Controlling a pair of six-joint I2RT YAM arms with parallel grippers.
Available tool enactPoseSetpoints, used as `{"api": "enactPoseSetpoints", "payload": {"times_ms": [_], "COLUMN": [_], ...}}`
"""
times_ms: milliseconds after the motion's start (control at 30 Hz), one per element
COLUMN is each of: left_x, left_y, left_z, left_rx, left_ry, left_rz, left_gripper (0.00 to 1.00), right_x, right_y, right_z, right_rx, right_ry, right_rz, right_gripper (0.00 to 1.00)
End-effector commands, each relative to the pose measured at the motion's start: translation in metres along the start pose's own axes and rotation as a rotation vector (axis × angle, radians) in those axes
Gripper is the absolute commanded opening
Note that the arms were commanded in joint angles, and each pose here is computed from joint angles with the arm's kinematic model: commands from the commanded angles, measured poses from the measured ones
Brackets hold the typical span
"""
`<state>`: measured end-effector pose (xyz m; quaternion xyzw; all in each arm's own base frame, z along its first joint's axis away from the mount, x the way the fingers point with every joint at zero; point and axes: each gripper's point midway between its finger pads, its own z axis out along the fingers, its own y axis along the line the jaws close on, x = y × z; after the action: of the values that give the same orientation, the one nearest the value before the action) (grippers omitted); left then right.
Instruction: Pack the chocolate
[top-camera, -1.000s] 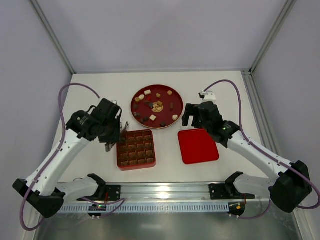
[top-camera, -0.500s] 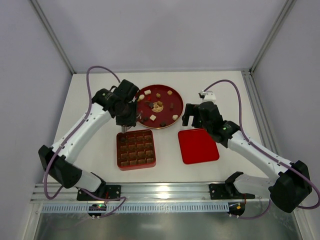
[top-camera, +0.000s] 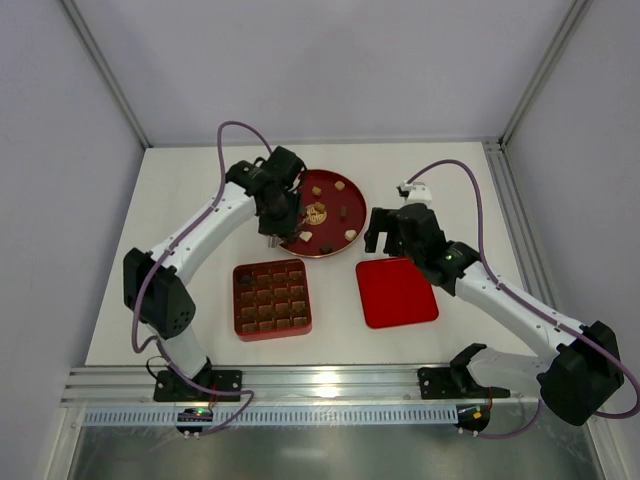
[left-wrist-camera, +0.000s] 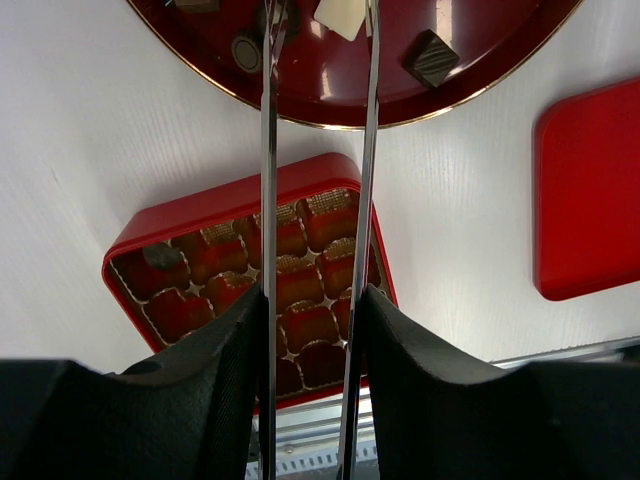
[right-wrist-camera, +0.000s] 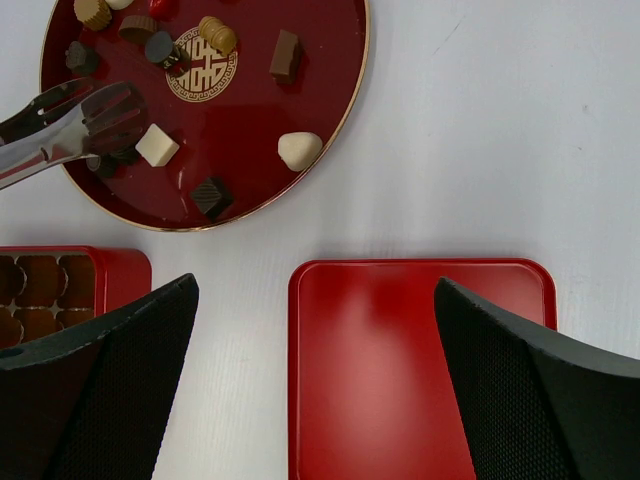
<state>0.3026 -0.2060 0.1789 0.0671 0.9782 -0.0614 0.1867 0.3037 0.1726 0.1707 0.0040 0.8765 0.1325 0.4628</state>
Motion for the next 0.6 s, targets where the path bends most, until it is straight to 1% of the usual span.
{"api": "enactPoseSetpoints", "payload": {"times_ms": [0, 200, 567], "left_x": [-0.015, -0.013, -0.007], "left_y": [-0.010, -0.014, -0.017], "left_z": [-0.001, 0.013, 0.022], "left_rx": [0.041, 0.038, 0.032], "left_ry": [-0.040, -0.021, 0.004], "left_rz": [0.042, 0.072, 0.090], "left_gripper": [0.42, 0.42, 0.42], "right_x": [-0.022, -0.021, -0.020], "right_y": [0.004, 0.003, -0.001], "right_z": [-0.007, -0.008, -0.009], "right_rx": [-0.007, -0.002, 0.010], "right_ry": [-0.060, -0.056, -0.058], "right_rz": [0.004, 0.004, 0.006], "right_gripper": [1.00, 1.00, 1.00]}}
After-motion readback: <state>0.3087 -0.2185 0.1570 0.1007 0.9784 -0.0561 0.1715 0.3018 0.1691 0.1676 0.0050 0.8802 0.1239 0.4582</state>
